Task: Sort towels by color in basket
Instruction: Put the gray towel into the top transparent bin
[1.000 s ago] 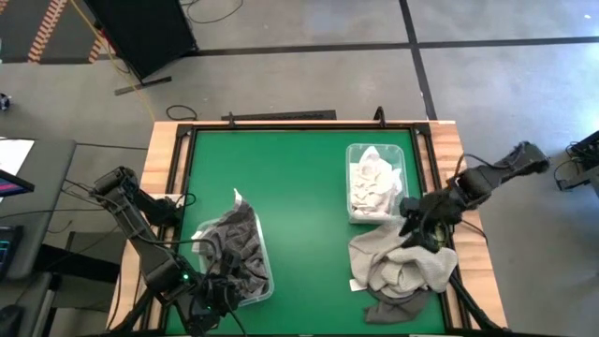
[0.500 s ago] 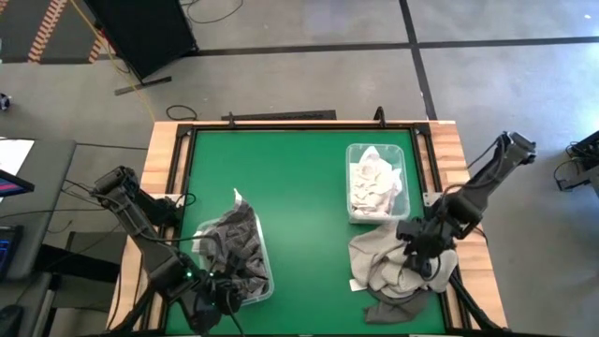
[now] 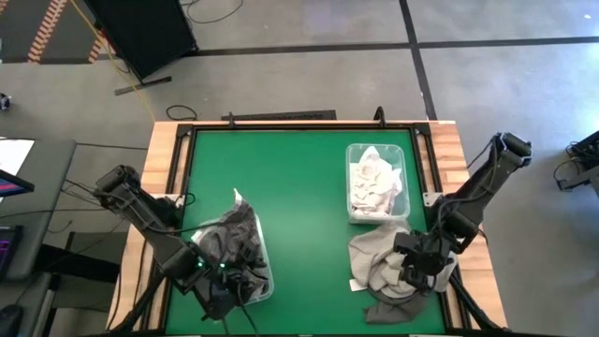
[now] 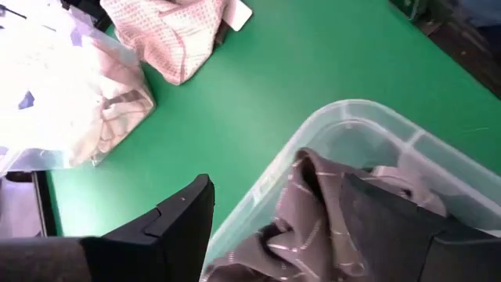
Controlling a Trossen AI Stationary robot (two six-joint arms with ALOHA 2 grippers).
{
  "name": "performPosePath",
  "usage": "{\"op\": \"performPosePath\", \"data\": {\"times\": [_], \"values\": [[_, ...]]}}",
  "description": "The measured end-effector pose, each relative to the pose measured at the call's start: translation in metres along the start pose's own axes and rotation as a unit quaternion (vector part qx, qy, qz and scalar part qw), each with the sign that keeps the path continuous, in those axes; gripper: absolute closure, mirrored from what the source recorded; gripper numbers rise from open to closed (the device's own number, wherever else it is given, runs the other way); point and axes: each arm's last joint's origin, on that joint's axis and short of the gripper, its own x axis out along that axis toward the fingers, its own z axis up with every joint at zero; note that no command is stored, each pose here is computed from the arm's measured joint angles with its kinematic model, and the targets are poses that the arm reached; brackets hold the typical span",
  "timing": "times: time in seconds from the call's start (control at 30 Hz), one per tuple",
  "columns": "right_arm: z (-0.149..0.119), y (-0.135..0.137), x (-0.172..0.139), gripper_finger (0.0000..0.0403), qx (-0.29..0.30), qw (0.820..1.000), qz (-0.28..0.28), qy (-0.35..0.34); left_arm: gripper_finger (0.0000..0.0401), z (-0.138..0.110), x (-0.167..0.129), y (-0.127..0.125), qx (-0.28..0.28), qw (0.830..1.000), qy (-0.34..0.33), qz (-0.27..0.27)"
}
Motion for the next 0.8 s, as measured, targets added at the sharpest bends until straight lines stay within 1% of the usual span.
{"op": "performPosePath", "data": {"times": [0.07, 0.1, 0.23, 0.3, 0.43, 0.63, 0.73, 0.8], "values": [[-0.001, 0.001, 0.0, 0.0148, 0.005, 1.0, -0.001, -0.006, 0.0138, 0.0, 0.003, 0.004, -0.001, 1.0, 0.001, -0.001], [-0.002, 0.0, 0.001, 0.0148, 0.011, 1.0, -0.01, -0.003, 0.0138, 0.0, 0.004, 0.006, -0.002, 1.0, 0.001, -0.004], [-0.005, -0.01, 0.005, 0.0148, 0.016, 0.997, -0.074, 0.014, 0.0138, 0.001, 0.008, 0.012, -0.004, 1.0, -0.006, -0.023], [-0.005, -0.012, 0.007, 0.0148, 0.007, 0.996, -0.09, 0.019, 0.0138, 0.002, 0.01, 0.015, -0.004, 1.0, -0.011, -0.028], [0.0, -0.012, 0.009, 0.0148, -0.021, 0.996, -0.086, 0.012, 0.0138, 0.005, 0.012, 0.02, -0.004, 0.999, -0.028, -0.039], [0.011, -0.014, 0.008, 0.0148, -0.071, 0.993, -0.096, -0.013, 0.0138, 0.009, 0.018, 0.024, 0.006, 0.997, -0.051, -0.062], [0.02, -0.009, 0.001, 0.0148, -0.107, 0.989, -0.093, -0.041, 0.0138, 0.009, 0.027, 0.027, 0.004, 0.995, -0.075, -0.066], [0.026, -0.003, -0.005, 0.0148, -0.134, 0.985, -0.092, -0.065, 0.0138, 0.004, 0.035, 0.025, 0.013, 0.995, -0.07, -0.073]]}}
